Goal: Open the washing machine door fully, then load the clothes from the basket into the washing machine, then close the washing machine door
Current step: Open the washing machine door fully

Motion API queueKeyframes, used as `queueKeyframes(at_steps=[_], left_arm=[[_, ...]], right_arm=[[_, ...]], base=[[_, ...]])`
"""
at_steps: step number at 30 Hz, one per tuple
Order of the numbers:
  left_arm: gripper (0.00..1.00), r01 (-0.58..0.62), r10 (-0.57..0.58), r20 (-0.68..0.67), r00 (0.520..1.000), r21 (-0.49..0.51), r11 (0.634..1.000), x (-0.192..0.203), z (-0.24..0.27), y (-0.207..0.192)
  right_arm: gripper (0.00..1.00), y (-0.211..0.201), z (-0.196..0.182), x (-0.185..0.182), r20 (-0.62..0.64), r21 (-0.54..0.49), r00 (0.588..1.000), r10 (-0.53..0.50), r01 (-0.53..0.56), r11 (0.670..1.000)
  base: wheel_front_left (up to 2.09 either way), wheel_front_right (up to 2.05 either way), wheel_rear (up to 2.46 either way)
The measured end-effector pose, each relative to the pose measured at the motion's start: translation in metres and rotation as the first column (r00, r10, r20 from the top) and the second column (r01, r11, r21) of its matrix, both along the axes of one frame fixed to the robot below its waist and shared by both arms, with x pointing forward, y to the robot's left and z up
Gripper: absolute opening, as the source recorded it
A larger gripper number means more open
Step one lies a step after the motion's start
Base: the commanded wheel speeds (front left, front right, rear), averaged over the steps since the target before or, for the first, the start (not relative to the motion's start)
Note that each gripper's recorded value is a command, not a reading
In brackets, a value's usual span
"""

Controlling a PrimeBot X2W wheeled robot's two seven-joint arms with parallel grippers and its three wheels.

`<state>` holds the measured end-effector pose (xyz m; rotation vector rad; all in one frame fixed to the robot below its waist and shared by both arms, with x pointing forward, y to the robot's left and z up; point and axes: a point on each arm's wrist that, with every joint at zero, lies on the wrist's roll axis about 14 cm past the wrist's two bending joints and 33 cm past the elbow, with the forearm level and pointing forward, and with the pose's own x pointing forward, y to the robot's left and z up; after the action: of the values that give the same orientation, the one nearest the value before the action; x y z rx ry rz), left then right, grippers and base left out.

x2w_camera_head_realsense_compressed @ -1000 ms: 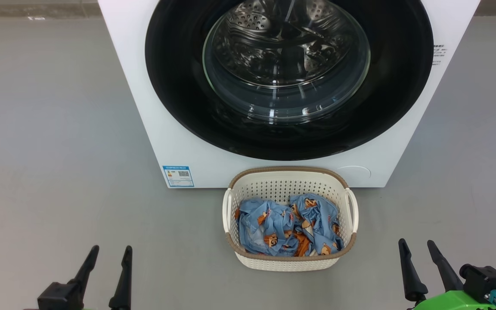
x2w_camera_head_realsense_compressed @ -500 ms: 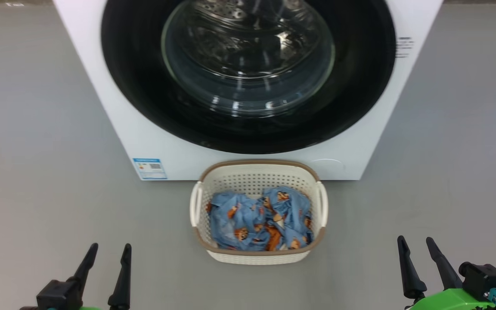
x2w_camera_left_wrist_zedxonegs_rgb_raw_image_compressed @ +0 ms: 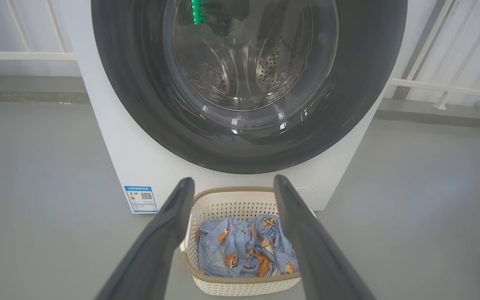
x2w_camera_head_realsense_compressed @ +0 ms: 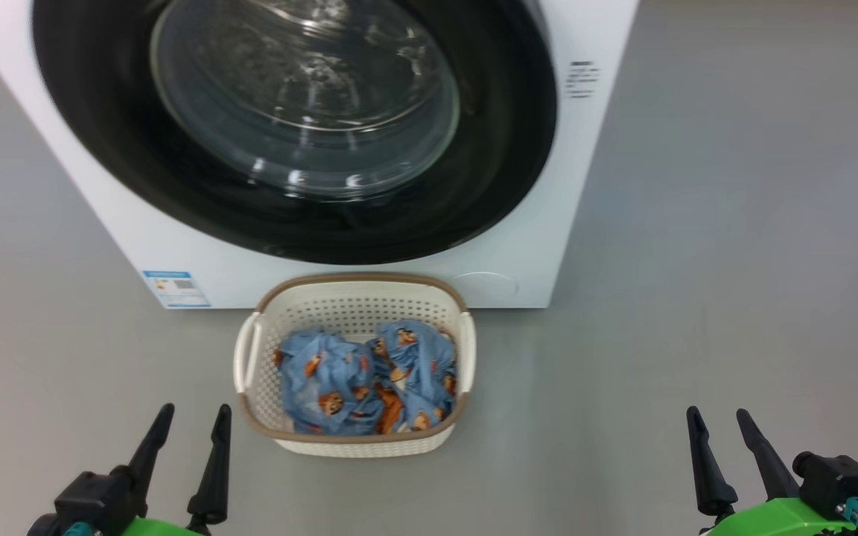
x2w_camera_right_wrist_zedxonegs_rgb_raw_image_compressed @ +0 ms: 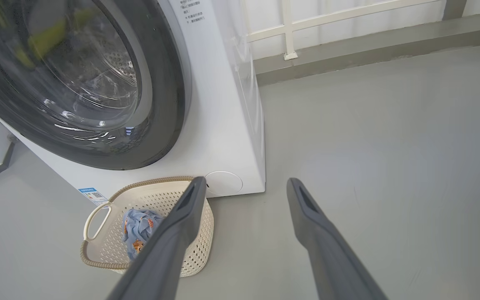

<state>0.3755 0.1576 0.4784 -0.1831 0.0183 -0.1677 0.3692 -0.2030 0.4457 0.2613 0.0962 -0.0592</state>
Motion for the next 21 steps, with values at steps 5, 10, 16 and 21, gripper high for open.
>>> queueKeyframes(at_steps=[5, 10, 16, 21], left_arm=[[1.0, -0.013, 0.013, 0.003, 1.0, -0.021, 1.0, 0.0008, 0.0018, 0.0028], [1.0, -0.013, 0.013, 0.003, 1.0, -0.021, 1.0, 0.0007, 0.0018, 0.0028], [1.0, -0.014, 0.014, 0.005, 1.0, -0.024, 1.0, 0.0001, 0.0025, 0.0023], [1.0, -0.009, 0.009, 0.006, 1.0, -0.031, 0.999, -0.0008, 0.0029, -0.0012]], right_arm=[[1.0, -0.0004, 0.0005, -0.0001, 0.001, -0.001, 1.0, -0.001, 0.001, 1.0], [1.0, -0.0003, 0.0007, 0.0002, 0.002, -0.004, 1.0, 0.001, -0.001, 1.0], [1.0, 0.002, 0.0014, 0.0009, 0.004, -0.003, 1.0, 0.008, -0.008, 1.0], [1.0, 0.007, 0.0038, 0.003, 0.012, -0.004, 1.0, 0.023, -0.023, 1.0]], base=[[0.98, 0.81, -1.79], [0.5, 0.5, -1.0], [0.1, 0.1, -0.2], [0.0, 0.0, 0.0]])
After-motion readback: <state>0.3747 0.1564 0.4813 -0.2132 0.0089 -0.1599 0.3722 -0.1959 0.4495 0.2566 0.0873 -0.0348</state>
